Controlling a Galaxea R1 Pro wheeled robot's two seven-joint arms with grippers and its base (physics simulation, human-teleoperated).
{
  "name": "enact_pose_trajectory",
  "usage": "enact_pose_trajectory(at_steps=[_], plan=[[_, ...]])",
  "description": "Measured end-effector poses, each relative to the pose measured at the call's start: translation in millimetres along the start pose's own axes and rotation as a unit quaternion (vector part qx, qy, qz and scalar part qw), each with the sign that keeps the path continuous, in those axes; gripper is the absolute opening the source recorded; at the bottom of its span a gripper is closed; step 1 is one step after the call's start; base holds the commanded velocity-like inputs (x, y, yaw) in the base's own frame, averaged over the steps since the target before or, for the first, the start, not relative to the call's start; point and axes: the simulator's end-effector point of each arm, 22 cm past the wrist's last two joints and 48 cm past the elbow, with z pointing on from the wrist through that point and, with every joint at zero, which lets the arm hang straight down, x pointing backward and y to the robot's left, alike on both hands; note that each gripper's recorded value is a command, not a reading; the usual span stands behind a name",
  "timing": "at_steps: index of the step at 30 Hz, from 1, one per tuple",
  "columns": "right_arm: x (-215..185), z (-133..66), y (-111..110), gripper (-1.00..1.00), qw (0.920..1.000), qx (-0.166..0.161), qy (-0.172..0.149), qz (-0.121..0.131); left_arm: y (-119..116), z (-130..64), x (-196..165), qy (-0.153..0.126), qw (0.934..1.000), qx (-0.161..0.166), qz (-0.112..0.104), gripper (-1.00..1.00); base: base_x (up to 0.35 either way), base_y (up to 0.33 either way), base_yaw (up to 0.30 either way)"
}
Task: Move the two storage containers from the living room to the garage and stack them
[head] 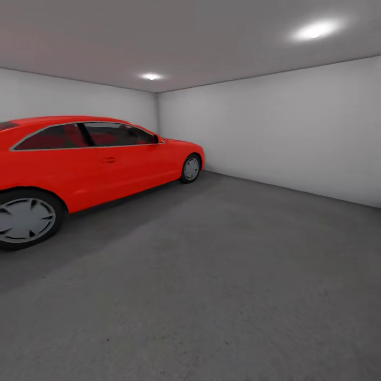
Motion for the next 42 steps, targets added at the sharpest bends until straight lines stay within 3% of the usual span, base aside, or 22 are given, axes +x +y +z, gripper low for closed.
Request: enact_pose_trajectory(at_steps=[42], plan=[[-0.1, 0.0, 0.0, 1.00, 1.0000, 0.000, 0.000, 0.001, -0.3, 0.0, 0.0, 0.000, 1.0000, 0.000, 0.000, 1.00, 0.000, 0.000, -0.292]])
